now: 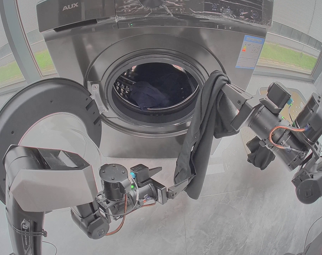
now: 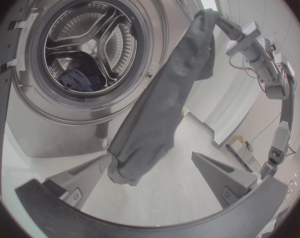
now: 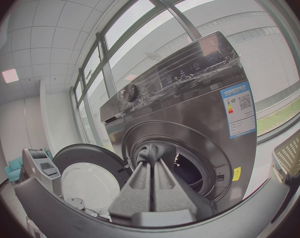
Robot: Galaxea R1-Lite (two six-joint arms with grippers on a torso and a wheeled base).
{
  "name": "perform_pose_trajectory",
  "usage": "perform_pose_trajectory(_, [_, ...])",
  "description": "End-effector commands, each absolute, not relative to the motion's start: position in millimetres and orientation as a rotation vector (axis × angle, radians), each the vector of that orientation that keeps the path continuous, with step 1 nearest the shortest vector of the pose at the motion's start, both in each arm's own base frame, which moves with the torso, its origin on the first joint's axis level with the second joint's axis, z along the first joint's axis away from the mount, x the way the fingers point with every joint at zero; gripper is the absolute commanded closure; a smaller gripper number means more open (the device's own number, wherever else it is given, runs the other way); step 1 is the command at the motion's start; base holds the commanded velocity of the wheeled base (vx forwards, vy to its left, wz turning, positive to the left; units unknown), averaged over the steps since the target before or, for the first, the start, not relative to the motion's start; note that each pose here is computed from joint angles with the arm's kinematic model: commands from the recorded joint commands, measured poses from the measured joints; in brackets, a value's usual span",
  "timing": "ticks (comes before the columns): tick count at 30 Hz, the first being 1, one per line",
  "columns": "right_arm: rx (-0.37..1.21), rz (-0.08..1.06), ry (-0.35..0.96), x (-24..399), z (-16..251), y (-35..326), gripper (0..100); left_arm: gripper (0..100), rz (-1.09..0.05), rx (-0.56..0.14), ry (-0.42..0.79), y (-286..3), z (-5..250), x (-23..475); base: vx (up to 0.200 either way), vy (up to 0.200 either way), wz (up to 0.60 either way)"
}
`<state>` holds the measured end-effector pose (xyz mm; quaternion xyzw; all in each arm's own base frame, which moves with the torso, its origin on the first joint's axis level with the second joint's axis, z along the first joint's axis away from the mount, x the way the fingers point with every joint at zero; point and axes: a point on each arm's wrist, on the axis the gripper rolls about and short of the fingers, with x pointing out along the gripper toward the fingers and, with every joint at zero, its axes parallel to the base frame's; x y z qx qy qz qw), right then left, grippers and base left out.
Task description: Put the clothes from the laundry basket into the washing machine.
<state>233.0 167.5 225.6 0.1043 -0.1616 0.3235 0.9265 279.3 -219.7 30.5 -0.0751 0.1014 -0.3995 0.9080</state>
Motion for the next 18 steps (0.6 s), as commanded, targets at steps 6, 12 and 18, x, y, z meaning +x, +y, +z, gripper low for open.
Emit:
perform_pose_trajectory(6, [0.219, 0.631, -0.326, 253, 220, 179, 100, 0, -0.841, -0.095, 0.229, -235, 4, 282, 0.0, 0.0, 0.0])
perform_pose_trajectory(12, [0.217, 0.638, -0.318, 252, 218, 180, 100, 0, -0.802, -0.101, 0.174, -250, -5, 301, 0.0, 0.0, 0.0])
perform_pose_trajectory(18, [0.232, 0.642, -0.313, 251, 218, 179, 100, 0, -0.725, -0.114, 0.134, -252, -10, 320, 0.0, 0.0, 0.0])
